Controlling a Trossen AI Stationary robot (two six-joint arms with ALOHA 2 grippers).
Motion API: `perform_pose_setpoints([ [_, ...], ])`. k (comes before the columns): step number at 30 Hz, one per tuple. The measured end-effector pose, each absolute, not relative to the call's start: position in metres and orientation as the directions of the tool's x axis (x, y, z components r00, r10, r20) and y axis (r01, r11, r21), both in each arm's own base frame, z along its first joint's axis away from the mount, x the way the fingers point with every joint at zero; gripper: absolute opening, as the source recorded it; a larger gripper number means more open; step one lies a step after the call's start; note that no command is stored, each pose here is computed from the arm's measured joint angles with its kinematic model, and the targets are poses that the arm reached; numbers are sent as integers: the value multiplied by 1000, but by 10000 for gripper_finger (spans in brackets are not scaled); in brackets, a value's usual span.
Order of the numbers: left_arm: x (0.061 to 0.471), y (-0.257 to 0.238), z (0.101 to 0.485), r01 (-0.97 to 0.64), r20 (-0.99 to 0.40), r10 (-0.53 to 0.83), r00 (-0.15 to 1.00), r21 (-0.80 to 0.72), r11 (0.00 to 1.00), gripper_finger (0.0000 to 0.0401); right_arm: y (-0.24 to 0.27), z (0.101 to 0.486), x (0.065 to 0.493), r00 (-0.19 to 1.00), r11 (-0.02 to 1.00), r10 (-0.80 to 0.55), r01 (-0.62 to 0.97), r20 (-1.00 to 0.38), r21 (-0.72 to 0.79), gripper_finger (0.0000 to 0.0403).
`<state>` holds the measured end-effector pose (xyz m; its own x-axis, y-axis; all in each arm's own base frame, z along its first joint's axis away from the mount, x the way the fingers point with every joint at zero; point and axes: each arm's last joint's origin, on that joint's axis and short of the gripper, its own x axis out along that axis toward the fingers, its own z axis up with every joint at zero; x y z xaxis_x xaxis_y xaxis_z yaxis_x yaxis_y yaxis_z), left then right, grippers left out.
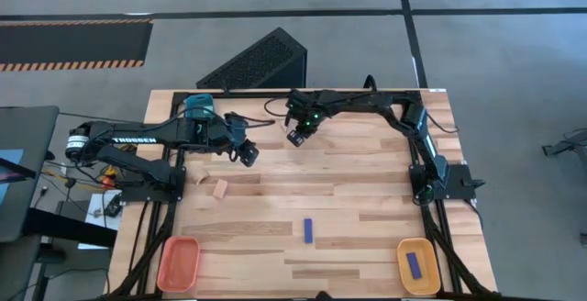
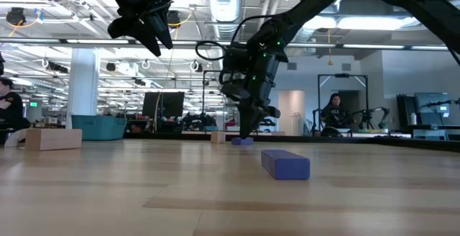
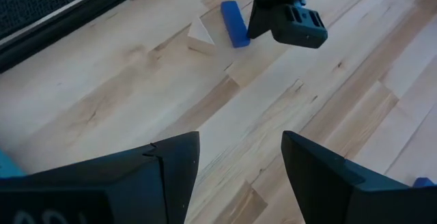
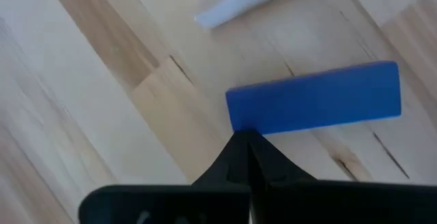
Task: Sort & place blocks by color
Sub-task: Put the top blue block into the yellow bin
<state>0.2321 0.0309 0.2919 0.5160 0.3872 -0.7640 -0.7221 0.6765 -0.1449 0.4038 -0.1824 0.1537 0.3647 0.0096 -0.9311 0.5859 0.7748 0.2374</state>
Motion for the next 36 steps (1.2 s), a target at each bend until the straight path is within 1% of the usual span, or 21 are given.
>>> perform_pose_setpoints([
  [6,232,31,292,-727,-764,387,515,-151,670,194,-180,158,402,364,785,11,573,-931,233,3],
  [10,232,31,292,-727,-764,388,515,-151,670,194,-182,166,402,388,788,-3,569,-922,237,3],
  [20,232,32,292,-732,-761,396,513,-146,666,194,-196,165,394,379,774,-16,590,-925,228,2],
  [30,232,33,292,-746,-758,409,509,-150,649,194,-203,165,390,370,818,-24,541,-929,194,2],
  [36,232,33,292,-756,-758,406,510,-169,633,194,-211,165,387,381,825,-36,533,-924,187,2],
])
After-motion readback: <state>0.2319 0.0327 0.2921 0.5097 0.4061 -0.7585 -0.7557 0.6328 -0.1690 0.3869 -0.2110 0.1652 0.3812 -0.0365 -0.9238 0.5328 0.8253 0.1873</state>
